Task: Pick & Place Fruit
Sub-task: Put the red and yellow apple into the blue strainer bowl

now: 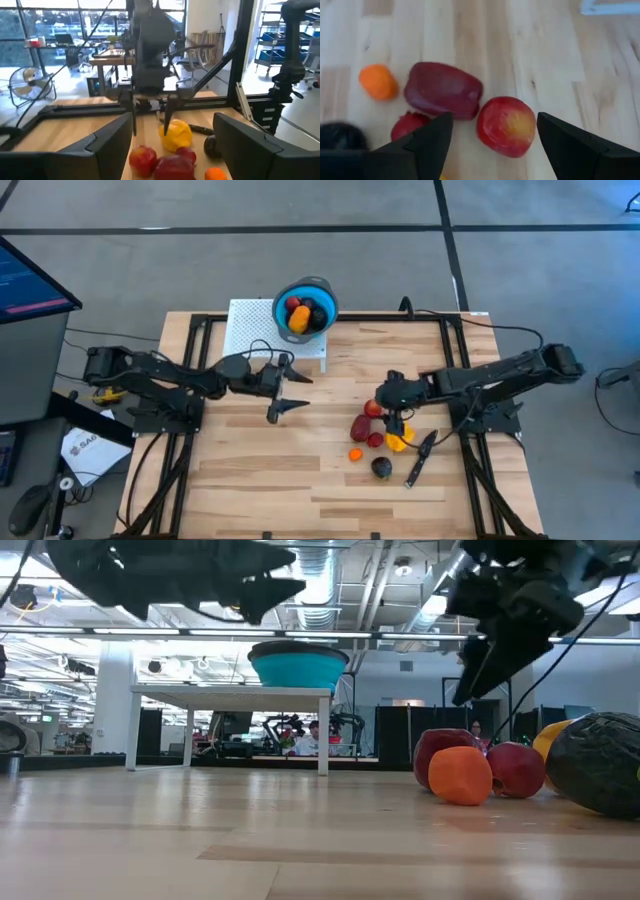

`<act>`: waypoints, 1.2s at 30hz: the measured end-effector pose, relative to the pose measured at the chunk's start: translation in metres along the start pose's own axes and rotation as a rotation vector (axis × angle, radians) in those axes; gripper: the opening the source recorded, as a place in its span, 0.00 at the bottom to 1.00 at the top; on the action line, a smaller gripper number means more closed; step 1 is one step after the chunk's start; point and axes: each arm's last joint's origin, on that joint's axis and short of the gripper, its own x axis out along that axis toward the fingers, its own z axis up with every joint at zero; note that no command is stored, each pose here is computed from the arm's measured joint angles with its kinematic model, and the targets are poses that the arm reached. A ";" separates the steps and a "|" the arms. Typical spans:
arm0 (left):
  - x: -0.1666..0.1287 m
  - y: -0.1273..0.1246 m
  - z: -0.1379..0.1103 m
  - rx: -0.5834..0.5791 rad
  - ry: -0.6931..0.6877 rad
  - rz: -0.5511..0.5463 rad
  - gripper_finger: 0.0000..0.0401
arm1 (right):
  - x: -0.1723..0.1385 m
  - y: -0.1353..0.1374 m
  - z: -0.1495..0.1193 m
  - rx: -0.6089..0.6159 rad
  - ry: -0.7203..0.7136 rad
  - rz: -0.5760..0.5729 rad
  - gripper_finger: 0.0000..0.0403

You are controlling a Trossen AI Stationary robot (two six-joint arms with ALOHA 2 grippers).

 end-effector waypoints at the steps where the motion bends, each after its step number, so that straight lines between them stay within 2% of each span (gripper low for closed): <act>1: 0.001 0.001 -0.004 -0.002 0.006 0.010 0.66 | 0.001 -0.002 0.005 -0.034 0.027 0.010 0.72; 6: 0.004 0.006 -0.012 -0.009 0.037 0.064 0.64 | 0.016 -0.008 0.023 -0.209 0.193 0.015 0.82; 12: 0.004 0.006 -0.012 -0.001 0.035 0.072 0.62 | 0.052 -0.005 0.034 -0.462 0.402 0.070 0.97; 16: 0.004 0.006 -0.012 0.001 0.036 0.071 0.61 | 0.074 -0.003 0.041 -0.513 0.487 0.090 0.99; 21: 0.004 0.006 -0.012 0.005 0.037 0.071 0.60 | 0.091 -0.002 0.040 -0.519 0.592 0.108 0.94; 26: 0.004 0.006 -0.012 0.007 0.039 0.071 0.59 | 0.095 -0.002 0.038 -0.491 0.605 0.099 0.80; 32: 0.004 0.006 -0.013 0.014 0.043 0.070 0.57 | 0.085 -0.009 0.042 -0.336 0.560 0.047 0.64; 36: 0.004 0.006 -0.013 0.018 0.043 0.070 0.57 | 0.070 -0.016 0.036 -0.206 0.436 0.002 0.62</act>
